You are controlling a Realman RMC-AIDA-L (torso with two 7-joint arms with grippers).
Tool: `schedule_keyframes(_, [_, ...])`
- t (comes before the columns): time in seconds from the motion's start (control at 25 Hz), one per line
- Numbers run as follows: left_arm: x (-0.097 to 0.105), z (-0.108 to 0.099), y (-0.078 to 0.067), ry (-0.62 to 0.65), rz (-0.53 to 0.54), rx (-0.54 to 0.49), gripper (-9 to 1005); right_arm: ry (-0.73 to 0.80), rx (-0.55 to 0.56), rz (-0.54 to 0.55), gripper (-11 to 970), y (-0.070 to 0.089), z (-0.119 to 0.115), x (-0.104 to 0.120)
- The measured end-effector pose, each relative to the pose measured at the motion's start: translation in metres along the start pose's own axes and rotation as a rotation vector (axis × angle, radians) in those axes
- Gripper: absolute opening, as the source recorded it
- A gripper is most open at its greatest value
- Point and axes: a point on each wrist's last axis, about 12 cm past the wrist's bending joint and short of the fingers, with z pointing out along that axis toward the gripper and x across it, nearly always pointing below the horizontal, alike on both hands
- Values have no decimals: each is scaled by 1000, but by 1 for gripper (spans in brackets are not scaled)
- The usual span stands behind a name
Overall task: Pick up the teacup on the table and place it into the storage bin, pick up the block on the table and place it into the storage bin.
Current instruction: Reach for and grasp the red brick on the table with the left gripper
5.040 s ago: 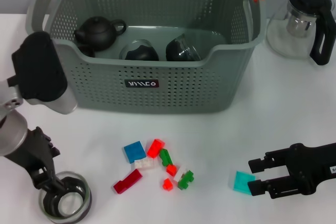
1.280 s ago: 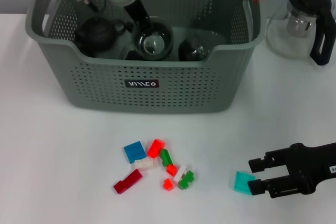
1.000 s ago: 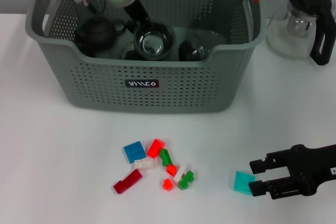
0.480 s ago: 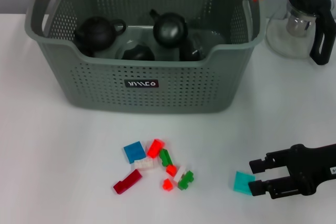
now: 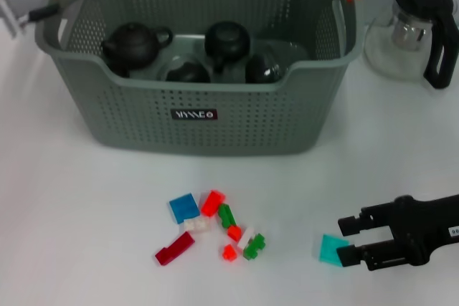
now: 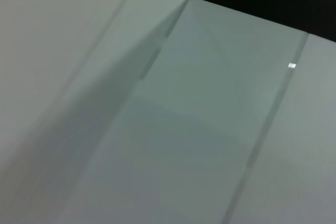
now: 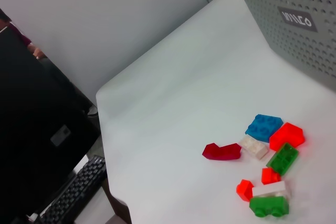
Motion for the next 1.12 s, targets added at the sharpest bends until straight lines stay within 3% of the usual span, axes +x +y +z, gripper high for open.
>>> schedule_keyframes(0.08, [5, -7, -8, 97, 14, 19, 878, 1, -3, -2, 684, 0, 0, -1])
schedule_keyframes(0.2, [18, -17, -20, 358, 28, 9, 875, 2, -7, -2, 684, 1, 0, -1])
schedule_keyframes(0.4, [49, -26, -26, 842, -38, -109, 870, 9, -12, -2, 685, 1, 1, 0])
schedule_keyframes(0.6, [75, -20, -31, 1125, -18, -216, 866, 13, -9, 1, 685, 1, -1, 1])
schedule_keyframes(0.76, [98, -18, -37, 1166, 101, -282, 862, 12, 6, 1, 686, 0, -3, 3])
schedule_keyframes(0.92, [130, -25, -35, 1054, 222, -346, 851, 8, 18, -2, 686, -2, -3, 3])
schedule_keyframes(1.12, [156, -36, -28, 972, 235, -379, 819, 9, 22, -2, 685, -3, -1, 0])
